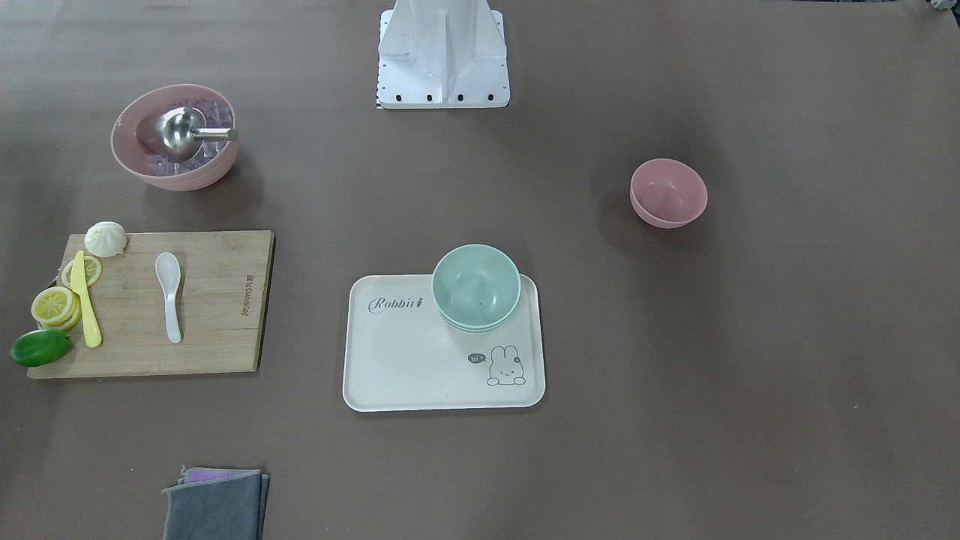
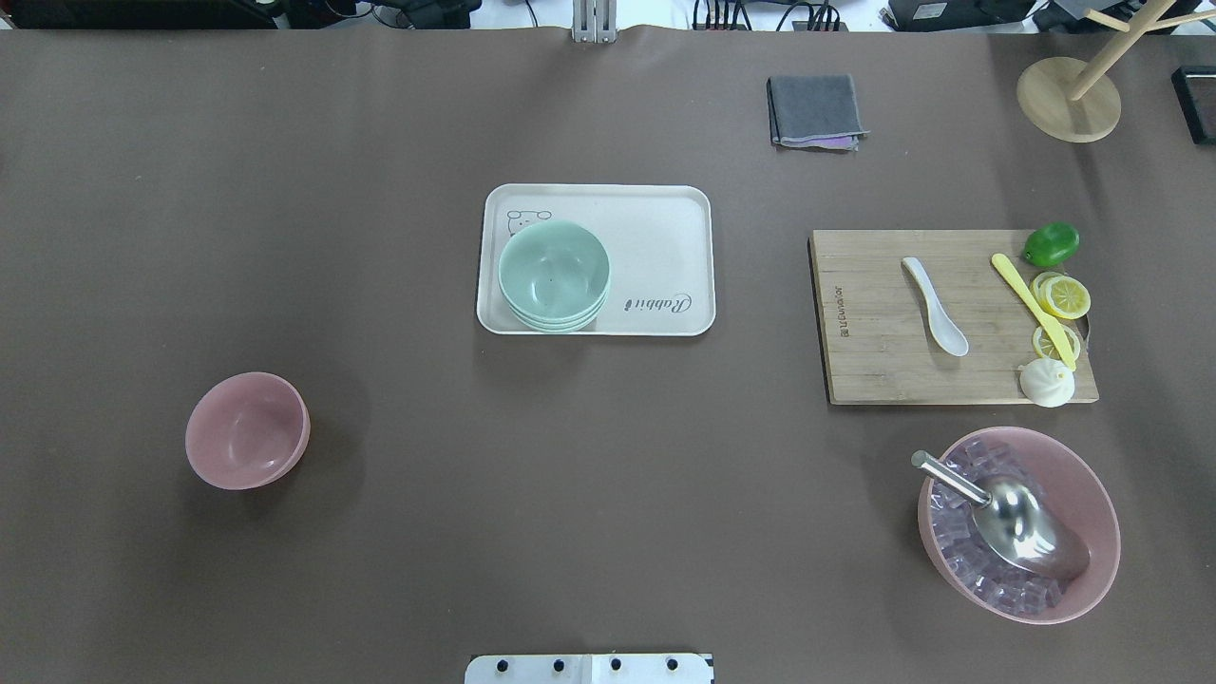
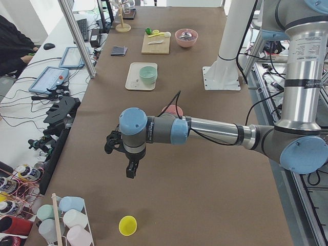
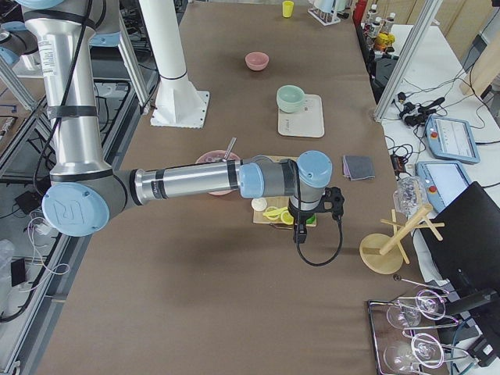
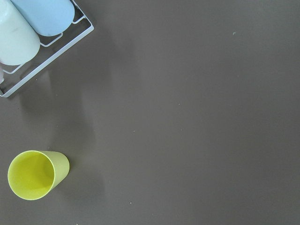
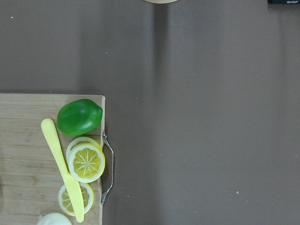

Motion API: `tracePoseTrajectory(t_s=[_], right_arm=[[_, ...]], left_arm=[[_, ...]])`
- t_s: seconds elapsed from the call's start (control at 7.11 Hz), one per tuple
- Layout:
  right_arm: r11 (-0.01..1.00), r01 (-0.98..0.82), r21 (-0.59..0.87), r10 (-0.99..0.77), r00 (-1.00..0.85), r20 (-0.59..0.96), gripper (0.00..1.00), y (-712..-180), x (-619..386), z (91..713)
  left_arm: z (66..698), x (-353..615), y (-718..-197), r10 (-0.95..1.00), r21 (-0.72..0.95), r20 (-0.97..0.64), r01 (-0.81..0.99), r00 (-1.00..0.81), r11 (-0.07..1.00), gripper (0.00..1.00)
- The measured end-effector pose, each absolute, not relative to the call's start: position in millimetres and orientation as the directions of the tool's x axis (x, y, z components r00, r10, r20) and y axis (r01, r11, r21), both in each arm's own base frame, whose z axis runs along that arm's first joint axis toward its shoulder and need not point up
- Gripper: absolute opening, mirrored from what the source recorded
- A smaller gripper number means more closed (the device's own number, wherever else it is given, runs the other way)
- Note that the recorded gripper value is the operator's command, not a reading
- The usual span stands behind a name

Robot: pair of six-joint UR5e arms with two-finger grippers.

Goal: Stack pink bowl on green and place spoon

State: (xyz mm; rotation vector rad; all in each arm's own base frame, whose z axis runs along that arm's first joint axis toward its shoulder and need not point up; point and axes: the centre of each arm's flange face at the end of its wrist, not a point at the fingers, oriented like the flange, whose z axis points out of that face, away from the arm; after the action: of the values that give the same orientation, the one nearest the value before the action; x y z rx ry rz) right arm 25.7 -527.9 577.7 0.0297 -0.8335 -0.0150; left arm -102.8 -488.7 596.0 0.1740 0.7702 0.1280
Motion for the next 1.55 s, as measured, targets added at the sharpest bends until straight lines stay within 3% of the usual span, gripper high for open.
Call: tracePoseTrajectory(t_s=[1.12,1.55], right_arm=[[0.998,-0.004,0.061,-0.041,0.693,0.719,1.0,-527,22,556],[0.999,-0.004,0.053,-0.036,0.679,0.733,1.0,-526,20,556]], left_arm=[[589,-103,-490,0.136,0.181,-0.688,-0.013,0.713,0.983,0.98],[510,-49,-495,-0.008,0.091,-0.784,0.127,0.621,0.988,0.98]])
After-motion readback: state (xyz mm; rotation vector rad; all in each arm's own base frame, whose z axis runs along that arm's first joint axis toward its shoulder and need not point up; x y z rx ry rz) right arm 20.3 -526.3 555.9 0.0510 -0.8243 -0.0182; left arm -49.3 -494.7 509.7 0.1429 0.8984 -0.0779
